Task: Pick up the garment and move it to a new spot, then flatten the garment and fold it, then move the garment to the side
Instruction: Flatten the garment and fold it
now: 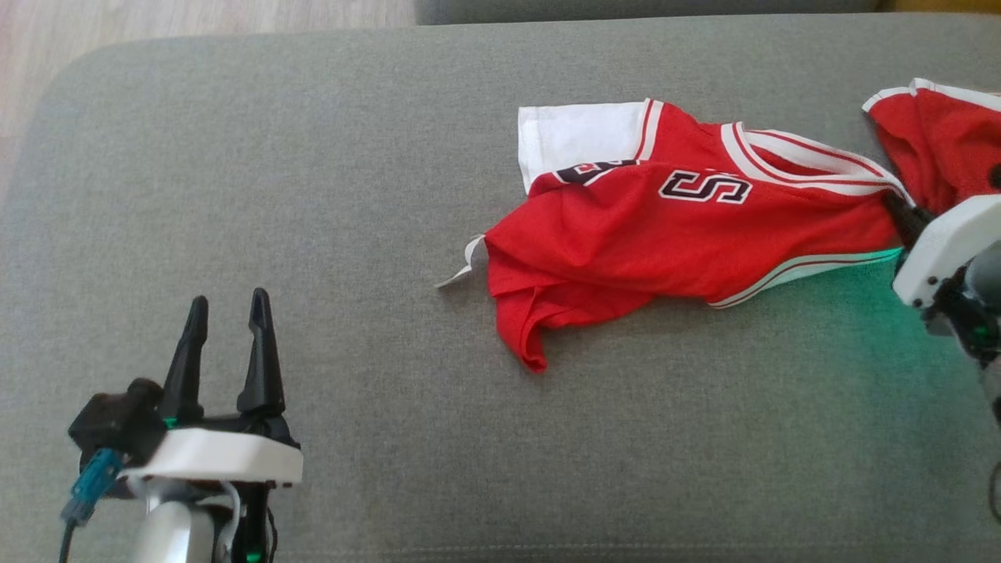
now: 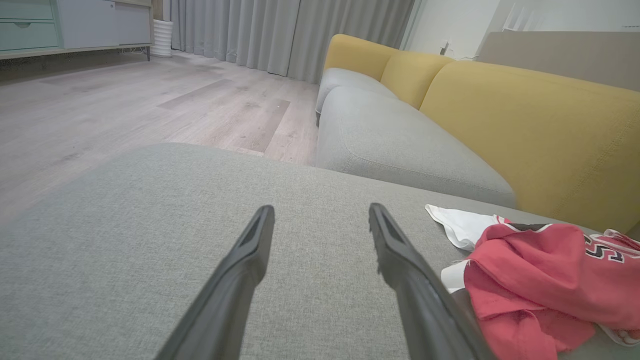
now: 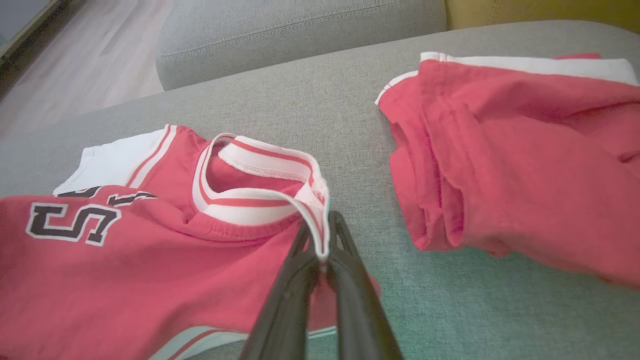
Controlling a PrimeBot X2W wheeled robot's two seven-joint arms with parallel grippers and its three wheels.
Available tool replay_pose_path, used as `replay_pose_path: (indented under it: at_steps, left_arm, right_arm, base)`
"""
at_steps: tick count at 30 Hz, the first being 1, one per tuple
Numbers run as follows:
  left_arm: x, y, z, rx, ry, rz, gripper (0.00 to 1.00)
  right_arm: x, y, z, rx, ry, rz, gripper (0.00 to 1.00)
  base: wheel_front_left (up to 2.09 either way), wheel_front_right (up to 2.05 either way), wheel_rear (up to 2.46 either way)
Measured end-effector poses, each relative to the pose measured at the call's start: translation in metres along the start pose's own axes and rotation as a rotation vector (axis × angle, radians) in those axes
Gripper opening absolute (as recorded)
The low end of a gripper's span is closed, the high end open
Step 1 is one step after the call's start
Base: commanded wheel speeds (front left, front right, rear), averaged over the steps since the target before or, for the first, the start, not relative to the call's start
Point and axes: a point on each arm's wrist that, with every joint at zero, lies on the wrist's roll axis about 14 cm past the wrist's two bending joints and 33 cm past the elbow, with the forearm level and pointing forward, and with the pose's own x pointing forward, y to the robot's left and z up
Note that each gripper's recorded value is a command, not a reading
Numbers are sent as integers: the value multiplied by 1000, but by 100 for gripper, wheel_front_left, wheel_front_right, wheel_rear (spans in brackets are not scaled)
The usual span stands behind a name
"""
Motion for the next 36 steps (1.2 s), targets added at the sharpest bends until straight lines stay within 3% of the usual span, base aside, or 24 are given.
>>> replay_pose_path:
  at_steps: [5,11,15,22,29,36]
  left_arm:
    - [0,-2,0,-2,1,-5,100]
    - [-1,-8,12,3,-33,-31,100]
    - [0,-16,20,4,-58,-55,100]
    - [-9,-26,17,-1,-49,-86,100]
    - [-11,-32,10,-5,-29,-105,100]
    - [-10,-38,2,-5,-3,-123,100]
  right_arm:
    - [0,17,9,3,-91,24,100]
    - [-34,59,76,-69,-476,114,100]
    - [-60,84,81,-91,-619,170,100]
    - [-95,94,39,-168,-683,165,100]
    - [-110,87,10,-86,-695,106,100]
    - [-111,86,9,-83,-700,98,100]
  base:
    - [0,0,0]
    - [0,0,0]
    - [0,0,0]
    - [0,0,0]
    - [0,0,0]
    - [0,0,0]
